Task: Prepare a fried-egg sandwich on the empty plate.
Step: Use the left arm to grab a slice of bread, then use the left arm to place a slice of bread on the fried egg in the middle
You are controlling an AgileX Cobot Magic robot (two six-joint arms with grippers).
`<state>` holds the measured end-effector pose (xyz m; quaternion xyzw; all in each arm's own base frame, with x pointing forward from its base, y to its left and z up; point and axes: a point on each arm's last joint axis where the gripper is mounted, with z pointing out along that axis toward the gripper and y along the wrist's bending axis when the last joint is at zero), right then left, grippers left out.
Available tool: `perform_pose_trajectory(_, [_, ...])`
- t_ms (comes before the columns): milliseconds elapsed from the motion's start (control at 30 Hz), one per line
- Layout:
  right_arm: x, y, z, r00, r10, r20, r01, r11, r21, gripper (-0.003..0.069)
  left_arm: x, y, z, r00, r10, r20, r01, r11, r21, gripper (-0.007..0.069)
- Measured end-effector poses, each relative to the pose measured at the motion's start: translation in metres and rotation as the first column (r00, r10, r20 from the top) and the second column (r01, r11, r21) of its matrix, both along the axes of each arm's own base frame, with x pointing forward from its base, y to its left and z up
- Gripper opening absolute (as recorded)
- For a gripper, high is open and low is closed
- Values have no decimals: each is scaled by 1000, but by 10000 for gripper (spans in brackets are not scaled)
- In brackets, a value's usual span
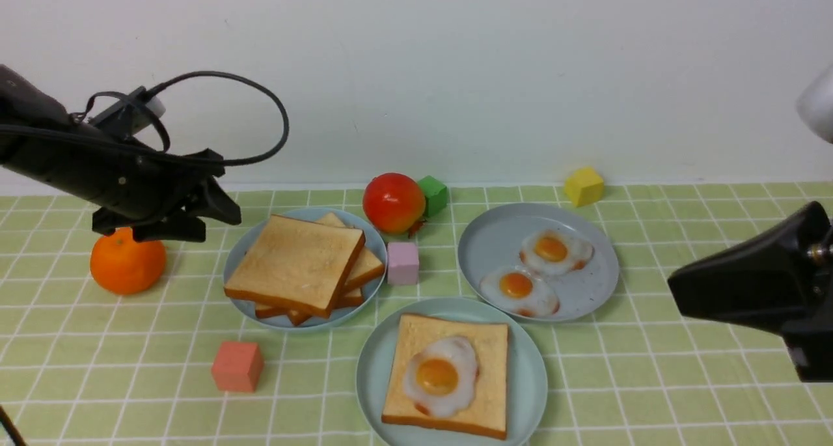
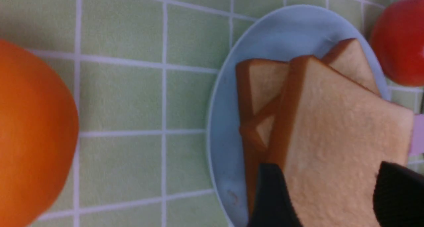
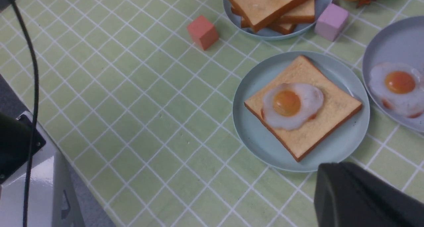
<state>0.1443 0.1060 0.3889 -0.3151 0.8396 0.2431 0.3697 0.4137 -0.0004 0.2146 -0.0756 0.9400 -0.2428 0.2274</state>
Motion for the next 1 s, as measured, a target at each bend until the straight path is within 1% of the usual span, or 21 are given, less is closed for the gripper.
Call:
perform_pose_trajectory(33, [0, 0, 0, 1000, 1, 2, -1, 1000, -1, -6, 4, 0, -9, 1000, -26, -12, 26, 1000, 6, 456])
perform_pose_trajectory(100, [0, 0, 0, 1000, 1, 2, -1, 1000, -1, -3, 7, -1, -23, 997, -64, -40, 65, 998, 5, 470])
perform_pose_trajectory(133, [0, 0, 0, 1000, 1, 2, -1, 1000, 0, -3, 8, -2, -33, 994, -93, -63, 93, 996, 0, 470])
perform_pose_trajectory(233, [0, 0, 0, 1000, 1, 2, -1, 1000, -1, -2, 9, -3, -47, 987, -130, -93, 129, 991, -16, 458])
perform_pose_trajectory(300, [0, -1, 0, 1000, -3, 10, 3, 1000, -7, 0, 10, -4, -53, 982, -159, -100, 156, 987, -36, 415])
perform_pose_trajectory(333, [1, -1, 0, 1000, -6, 17, 6, 1000, -10, 1, 10, -5, -55, 980, -170, -101, 166, 985, -42, 375])
perform_pose_trajectory(367, [1, -1, 0, 1000, -6, 17, 6, 1000, -10, 2, 10, -5, -55, 980, -170, -102, 166, 985, -45, 368])
perform_pose_trajectory(400, [1, -1, 0, 1000, -8, 21, 9, 1000, -14, 3, 10, -5, -55, 979, -173, -106, 168, 984, -56, 287])
perform_pose_trajectory(433, [1, -2, 0, 1000, -9, 23, 10, 1000, -17, 3, 9, -6, -55, 979, -175, -106, 169, 984, -64, 239])
perform_pose_trajectory(467, [2, -2, 0, 1000, -10, 25, 11, 1000, -19, 3, 9, -6, -54, 979, -175, -107, 169, 983, -67, 163])
perform_pose_trajectory(500, [2, -2, 0, 1000, -11, 26, 11, 1000, -21, 5, 9, -6, -54, 978, -176, -107, 170, 983, -67, 112])
perform_pose_trajectory(533, [2, -2, 0, 1000, -11, 27, 11, 1000, -22, 5, 9, -6, -54, 978, -178, -107, 172, 983, -68, 87])
perform_pose_trajectory(567, [2, -2, 0, 999, -12, 30, 13, 1000, -28, 7, 9, -6, -53, 977, -181, -109, 174, 982, -70, 15])
perform_pose_trajectory(633, [2, -3, -1, 999, -14, 36, 16, 999, -40, 10, 8, -6, -53, 977, -183, -109, 176, 982, -73, -2])
perform_pose_trajectory(767, [3, -4, -1, 999, -16, 41, 18, 999, -51, 14, 7, -7, -43, 978, -187, -91, 181, 981, -67, -3])
perform_pose_trajectory(900, [3, -4, -1, 999, -17, 41, 19, 999, -51, 19, 1, -8, -18, 978, -204, -48, 201, 978, -61, -3])
perform_pose_trajectory(1000, [3, -4, -1, 999, -17, 41, 19, 999, -51, 22, -7, -14, 5, 972, -235, -19, 233, 969, -78, -3])
